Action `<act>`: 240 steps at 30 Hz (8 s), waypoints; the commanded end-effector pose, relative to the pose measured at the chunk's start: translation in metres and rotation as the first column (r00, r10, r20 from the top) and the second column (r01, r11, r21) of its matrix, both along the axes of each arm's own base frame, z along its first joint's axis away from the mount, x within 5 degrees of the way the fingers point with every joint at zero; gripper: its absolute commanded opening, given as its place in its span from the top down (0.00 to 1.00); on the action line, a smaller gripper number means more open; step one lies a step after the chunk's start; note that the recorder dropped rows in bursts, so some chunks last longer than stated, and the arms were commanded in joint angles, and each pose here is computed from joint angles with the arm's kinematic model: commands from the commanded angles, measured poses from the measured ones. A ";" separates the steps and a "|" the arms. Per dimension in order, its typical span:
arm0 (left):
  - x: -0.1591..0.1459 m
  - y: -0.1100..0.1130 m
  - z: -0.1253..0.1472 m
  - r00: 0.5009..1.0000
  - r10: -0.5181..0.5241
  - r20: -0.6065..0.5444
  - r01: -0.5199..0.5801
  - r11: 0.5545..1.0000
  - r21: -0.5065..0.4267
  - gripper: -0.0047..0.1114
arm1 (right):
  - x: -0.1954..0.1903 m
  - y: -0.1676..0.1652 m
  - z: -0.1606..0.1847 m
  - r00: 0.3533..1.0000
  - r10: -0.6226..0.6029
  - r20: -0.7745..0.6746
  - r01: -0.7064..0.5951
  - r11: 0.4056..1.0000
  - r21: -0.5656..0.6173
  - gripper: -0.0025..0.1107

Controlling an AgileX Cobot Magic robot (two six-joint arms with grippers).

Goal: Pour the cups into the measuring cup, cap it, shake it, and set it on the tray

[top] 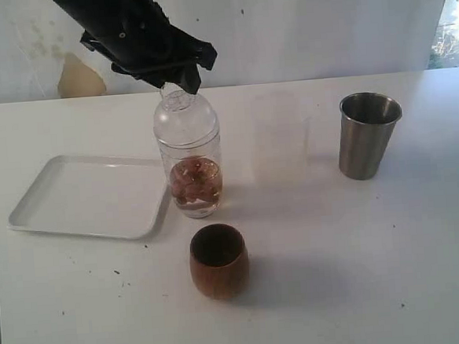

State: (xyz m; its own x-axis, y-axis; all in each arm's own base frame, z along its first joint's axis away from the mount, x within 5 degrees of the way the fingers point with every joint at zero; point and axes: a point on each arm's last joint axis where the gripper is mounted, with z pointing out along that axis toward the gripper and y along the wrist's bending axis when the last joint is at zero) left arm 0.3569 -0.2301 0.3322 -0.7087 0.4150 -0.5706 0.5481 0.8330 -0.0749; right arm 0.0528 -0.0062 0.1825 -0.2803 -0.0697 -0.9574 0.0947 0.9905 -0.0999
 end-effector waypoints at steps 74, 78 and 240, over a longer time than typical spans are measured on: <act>-0.005 0.004 0.025 0.984 -0.056 0.170 0.059 0.998 -0.010 0.45 | 0.000 0.000 -0.001 1.000 -0.008 0.011 0.008 1.000 0.006 0.98; -0.005 -0.002 0.037 0.975 -0.047 0.218 0.071 0.992 -0.102 0.63 | 0.000 0.000 -0.001 1.000 -0.011 0.012 0.011 1.000 0.016 0.98; -0.019 -0.008 -0.014 0.939 -0.296 0.175 0.289 0.955 0.066 0.96 | 0.000 0.000 -0.001 1.000 -0.021 0.019 0.020 0.998 0.056 0.98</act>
State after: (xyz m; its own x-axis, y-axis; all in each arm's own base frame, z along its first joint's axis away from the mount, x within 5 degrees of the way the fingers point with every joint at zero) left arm 0.3393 -0.2364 0.3122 -0.4508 0.6256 -0.6368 0.7695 0.6339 0.0781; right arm 0.0529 -0.0058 0.1825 -0.2742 -0.0138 -0.9616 0.1068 0.9933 -0.0447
